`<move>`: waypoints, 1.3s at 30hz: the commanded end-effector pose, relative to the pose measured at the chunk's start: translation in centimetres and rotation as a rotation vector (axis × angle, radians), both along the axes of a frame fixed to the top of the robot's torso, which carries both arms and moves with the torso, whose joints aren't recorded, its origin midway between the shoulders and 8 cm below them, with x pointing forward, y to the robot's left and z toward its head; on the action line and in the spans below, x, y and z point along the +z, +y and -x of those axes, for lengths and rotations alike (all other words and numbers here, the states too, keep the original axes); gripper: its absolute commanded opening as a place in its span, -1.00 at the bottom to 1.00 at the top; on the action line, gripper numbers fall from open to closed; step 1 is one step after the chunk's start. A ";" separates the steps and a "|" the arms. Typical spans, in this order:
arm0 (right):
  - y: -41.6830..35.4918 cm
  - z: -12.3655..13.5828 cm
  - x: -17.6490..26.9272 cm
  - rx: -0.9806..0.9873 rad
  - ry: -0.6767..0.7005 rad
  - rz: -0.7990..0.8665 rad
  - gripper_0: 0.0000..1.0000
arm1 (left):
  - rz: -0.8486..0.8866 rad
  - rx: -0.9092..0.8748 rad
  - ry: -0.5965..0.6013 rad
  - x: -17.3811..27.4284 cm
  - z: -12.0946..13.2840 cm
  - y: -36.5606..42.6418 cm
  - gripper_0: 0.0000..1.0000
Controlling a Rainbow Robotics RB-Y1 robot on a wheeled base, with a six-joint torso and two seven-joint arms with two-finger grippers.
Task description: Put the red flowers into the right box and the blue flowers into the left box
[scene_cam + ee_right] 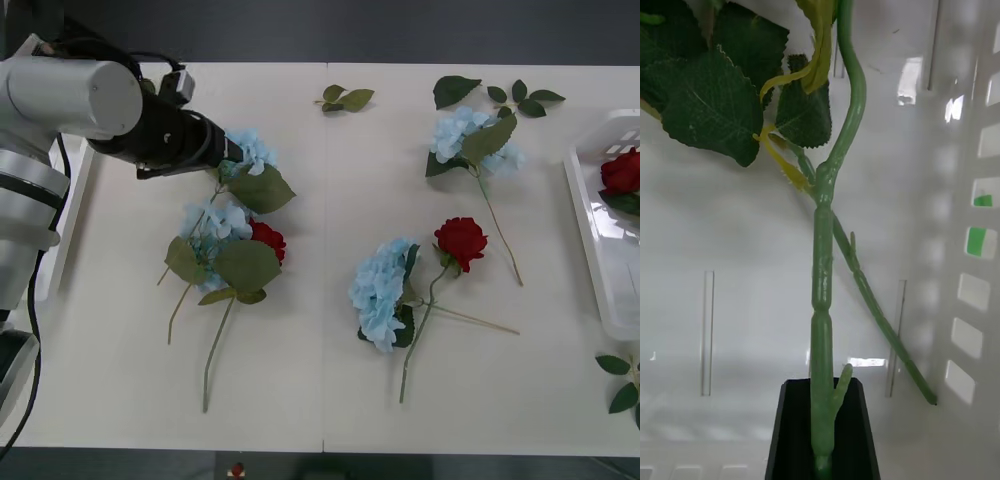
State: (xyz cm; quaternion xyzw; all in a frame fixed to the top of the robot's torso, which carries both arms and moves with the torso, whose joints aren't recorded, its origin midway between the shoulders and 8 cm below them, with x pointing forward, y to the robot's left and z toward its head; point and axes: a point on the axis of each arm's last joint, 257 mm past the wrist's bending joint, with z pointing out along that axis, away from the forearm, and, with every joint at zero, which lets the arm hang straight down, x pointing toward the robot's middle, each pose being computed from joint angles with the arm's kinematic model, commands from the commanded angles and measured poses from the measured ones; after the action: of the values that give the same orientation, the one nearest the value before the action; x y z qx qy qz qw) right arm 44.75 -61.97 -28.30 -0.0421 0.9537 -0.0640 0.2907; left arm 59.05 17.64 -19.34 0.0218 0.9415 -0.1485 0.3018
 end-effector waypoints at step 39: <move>31.0 -13.1 11.4 0.298 0.090 0.065 1.00 | 0.111 -0.021 -0.062 2.4 1.3 0.6 -1.00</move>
State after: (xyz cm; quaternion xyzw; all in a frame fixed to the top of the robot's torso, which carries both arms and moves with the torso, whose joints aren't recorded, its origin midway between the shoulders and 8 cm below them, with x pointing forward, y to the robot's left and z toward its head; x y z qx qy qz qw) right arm 57.14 -32.25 -16.91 -0.1876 0.9510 -0.0452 0.2415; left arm 57.48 17.81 -20.88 0.0043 0.9364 -0.1855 0.2979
